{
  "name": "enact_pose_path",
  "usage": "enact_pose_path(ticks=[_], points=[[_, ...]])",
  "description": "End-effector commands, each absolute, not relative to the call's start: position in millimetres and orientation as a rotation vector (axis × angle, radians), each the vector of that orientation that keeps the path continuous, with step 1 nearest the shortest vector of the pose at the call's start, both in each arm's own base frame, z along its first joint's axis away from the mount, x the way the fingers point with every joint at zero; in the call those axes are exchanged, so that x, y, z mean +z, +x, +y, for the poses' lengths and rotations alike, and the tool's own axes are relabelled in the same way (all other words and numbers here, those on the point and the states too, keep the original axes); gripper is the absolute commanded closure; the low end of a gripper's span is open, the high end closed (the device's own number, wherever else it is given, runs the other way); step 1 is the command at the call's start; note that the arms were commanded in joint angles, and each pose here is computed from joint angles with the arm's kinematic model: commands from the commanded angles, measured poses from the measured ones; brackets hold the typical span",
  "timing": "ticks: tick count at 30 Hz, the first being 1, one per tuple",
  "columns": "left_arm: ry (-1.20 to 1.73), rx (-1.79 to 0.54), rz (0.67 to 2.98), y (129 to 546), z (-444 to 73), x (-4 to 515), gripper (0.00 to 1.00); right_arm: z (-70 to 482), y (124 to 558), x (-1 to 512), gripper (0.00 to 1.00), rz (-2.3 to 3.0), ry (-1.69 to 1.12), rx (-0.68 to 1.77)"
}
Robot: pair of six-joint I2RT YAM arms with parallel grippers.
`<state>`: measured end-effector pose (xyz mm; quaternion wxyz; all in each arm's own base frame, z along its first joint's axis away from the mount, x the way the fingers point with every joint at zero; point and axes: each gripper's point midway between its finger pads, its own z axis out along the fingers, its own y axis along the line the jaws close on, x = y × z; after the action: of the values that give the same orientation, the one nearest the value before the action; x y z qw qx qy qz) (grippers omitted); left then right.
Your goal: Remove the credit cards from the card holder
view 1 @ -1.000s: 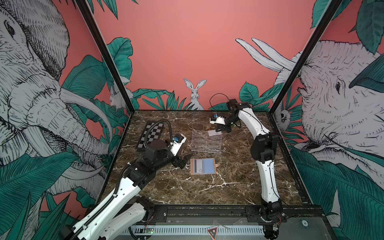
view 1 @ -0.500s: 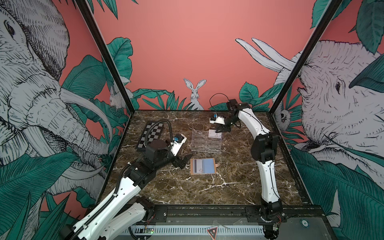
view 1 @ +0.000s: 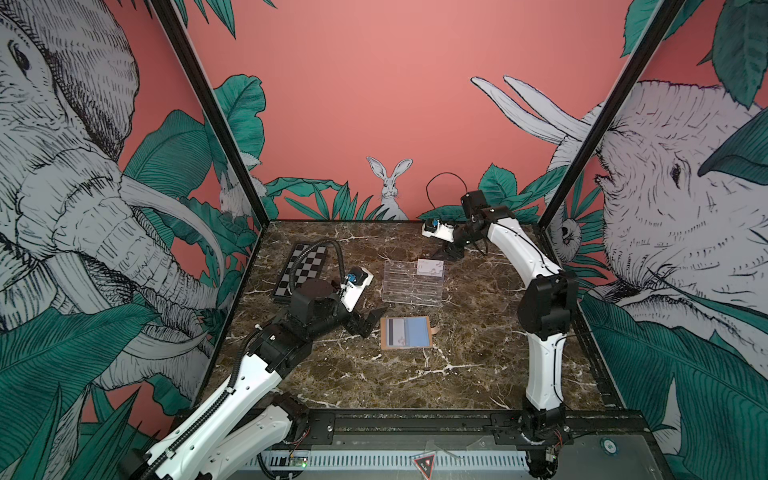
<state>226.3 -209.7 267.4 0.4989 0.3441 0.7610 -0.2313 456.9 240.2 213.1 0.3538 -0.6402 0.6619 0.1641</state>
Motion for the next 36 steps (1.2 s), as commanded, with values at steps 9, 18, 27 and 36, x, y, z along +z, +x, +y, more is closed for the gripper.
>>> enact_pose_path(ticks=[9, 18, 27, 36], points=[[0.564, -0.753, 1.983, 230, -213, 245, 0.01, 190, 449, 404, 0.02, 1.348, -0.865, 0.113], [0.318, -0.874, 2.182, 237, -219, 200, 0.01, 88, 400, 432, 0.02, 1.532, -0.157, 0.222], [0.019, -1.016, 2.375, 242, -214, 145, 0.02, 83, 342, 415, 0.02, 1.579, -0.118, 0.368], [-0.128, -1.176, 2.449, 239, -225, 113, 0.09, 97, 323, 379, 0.02, 1.733, -0.147, 0.483]])
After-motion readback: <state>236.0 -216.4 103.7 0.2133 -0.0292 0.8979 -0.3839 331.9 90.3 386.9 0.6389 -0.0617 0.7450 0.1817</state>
